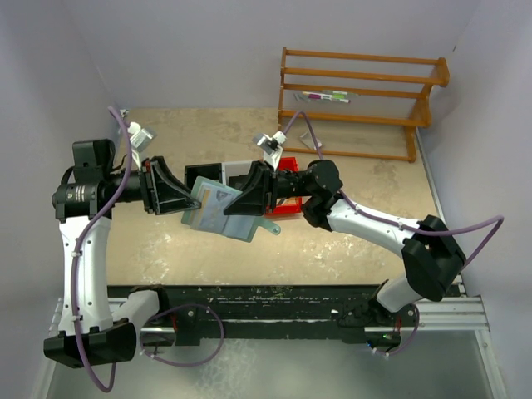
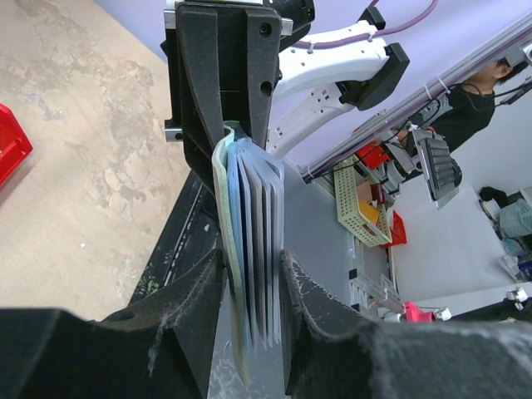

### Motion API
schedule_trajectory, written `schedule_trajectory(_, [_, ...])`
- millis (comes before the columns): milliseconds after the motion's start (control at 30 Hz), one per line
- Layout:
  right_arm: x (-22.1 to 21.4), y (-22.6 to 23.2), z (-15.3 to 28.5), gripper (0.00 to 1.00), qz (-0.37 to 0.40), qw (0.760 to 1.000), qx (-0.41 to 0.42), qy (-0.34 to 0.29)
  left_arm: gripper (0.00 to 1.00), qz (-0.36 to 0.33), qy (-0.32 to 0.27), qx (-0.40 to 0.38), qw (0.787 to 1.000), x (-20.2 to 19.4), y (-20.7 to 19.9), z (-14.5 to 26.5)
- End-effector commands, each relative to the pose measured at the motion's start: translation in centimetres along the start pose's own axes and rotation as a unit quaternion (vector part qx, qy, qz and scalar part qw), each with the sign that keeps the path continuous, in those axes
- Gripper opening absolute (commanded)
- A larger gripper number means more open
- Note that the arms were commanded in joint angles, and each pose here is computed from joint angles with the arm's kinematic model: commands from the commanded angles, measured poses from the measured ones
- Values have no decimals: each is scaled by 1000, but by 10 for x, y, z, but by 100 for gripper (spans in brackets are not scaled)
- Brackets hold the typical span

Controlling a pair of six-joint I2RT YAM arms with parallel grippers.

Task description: Take the credit cards out of the card holder

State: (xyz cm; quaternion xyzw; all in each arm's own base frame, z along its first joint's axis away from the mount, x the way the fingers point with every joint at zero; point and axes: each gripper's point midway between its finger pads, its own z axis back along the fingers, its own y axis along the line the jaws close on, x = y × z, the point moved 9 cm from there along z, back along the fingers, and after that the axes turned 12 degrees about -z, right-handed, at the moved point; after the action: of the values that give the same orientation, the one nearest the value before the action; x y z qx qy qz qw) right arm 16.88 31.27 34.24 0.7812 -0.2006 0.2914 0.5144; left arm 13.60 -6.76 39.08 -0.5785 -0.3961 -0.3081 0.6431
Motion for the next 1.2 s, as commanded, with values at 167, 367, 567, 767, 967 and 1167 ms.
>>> schedule_trajectory(167, [22,32,-8,8,63,996,52,-25,39,-36,-14,-43,998,4,-8,0])
schedule_trajectory(367, [25,25,-10,12,47,998,26,-31,40,-49,5,22,999,3,0,0])
schedule_trajectory(567, [26,23,-13,14,55,998,5,-34,40,-58,15,79,995,-1,10,1])
schedule_trajectory(767, [22,25,-10,15,63,997,12,-32,38,-44,8,38,998,1,8,0])
schedule_trajectory(967, [12,26,-3,22,67,997,25,-15,15,-37,-6,-28,999,5,-3,0])
schedule_trajectory(1167, [12,28,-3,37,63,997,34,-5,0,-24,-8,-36,999,6,-2,0])
